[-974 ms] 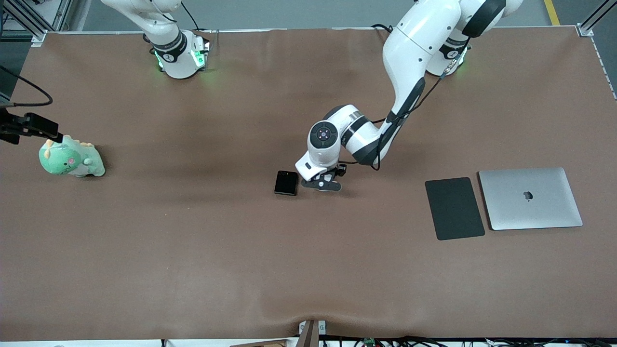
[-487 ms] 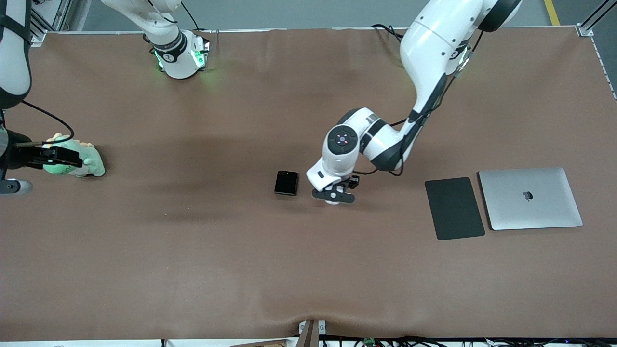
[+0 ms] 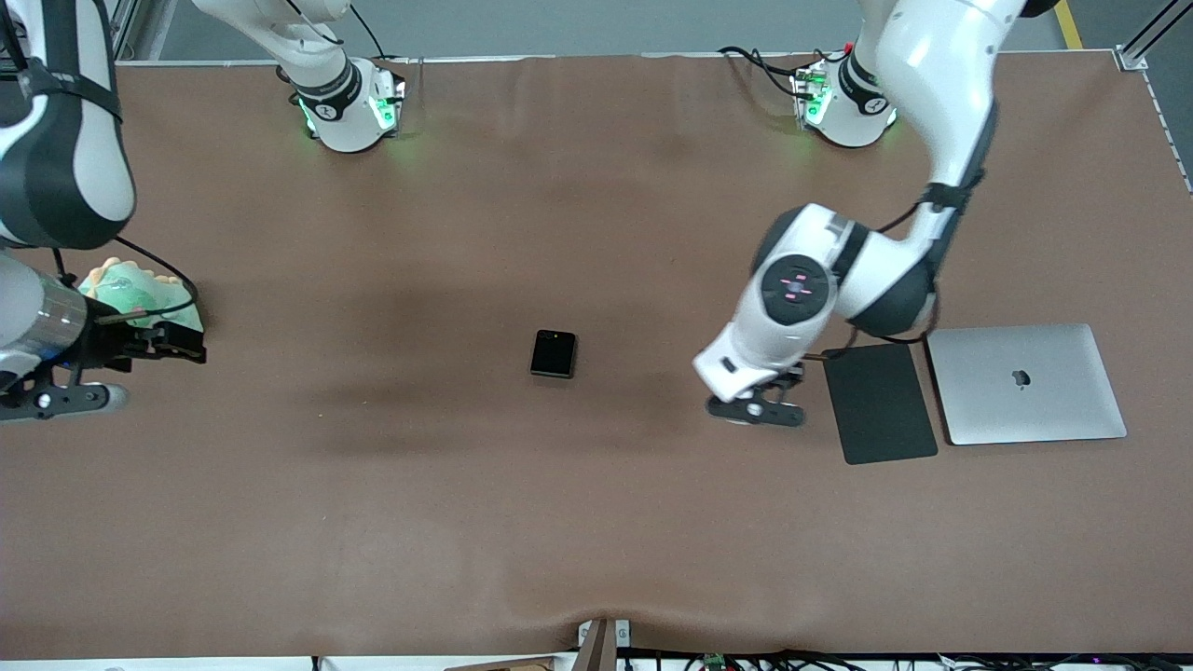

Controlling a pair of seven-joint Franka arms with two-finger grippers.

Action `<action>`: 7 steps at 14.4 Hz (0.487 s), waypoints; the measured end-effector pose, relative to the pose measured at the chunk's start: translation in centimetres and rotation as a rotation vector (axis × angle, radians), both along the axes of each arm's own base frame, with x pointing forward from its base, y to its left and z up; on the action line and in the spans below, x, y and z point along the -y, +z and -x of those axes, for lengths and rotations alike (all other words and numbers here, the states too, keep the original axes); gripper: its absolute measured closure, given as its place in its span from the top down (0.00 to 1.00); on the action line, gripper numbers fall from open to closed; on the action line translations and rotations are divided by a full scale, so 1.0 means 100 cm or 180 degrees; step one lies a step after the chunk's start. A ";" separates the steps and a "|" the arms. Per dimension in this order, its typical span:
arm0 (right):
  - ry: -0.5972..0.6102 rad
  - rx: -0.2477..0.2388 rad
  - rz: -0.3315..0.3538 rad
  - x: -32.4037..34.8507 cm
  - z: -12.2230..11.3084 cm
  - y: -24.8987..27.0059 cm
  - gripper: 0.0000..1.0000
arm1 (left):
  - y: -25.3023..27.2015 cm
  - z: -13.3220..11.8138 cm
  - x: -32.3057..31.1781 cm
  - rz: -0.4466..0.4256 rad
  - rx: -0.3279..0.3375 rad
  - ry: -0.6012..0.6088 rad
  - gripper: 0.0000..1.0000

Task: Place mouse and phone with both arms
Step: 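Carry the mouse to the mouse pad while the right gripper reaches out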

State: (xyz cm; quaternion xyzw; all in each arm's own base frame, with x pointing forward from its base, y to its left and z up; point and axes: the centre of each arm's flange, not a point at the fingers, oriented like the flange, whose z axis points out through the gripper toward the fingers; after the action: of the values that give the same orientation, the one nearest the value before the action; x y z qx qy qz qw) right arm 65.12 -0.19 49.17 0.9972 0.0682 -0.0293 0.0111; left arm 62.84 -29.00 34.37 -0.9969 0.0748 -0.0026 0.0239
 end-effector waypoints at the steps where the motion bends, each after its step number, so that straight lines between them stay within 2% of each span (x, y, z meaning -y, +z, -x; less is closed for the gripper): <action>1: 0.0034 -0.0006 -0.0003 -0.007 -0.003 -0.007 1.00 | 0.006 -0.009 -0.027 -0.0006 0.0004 0.0054 0.63; 5: 0.0100 0.0013 -0.0070 -0.039 -0.012 -0.028 1.00 | 0.007 -0.028 -0.129 -0.0049 -0.0074 0.0223 0.63; 7: -0.0039 0.0006 -0.0154 -0.064 -0.012 -0.033 1.00 | -0.003 -0.030 -0.176 -0.0069 -0.0159 0.0319 0.63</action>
State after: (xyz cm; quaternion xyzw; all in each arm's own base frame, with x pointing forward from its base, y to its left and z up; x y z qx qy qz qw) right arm 66.34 6.19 45.90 0.9976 0.0627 -0.0267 -0.0132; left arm 65.83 -11.38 34.09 -0.9988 0.0253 0.0244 0.0329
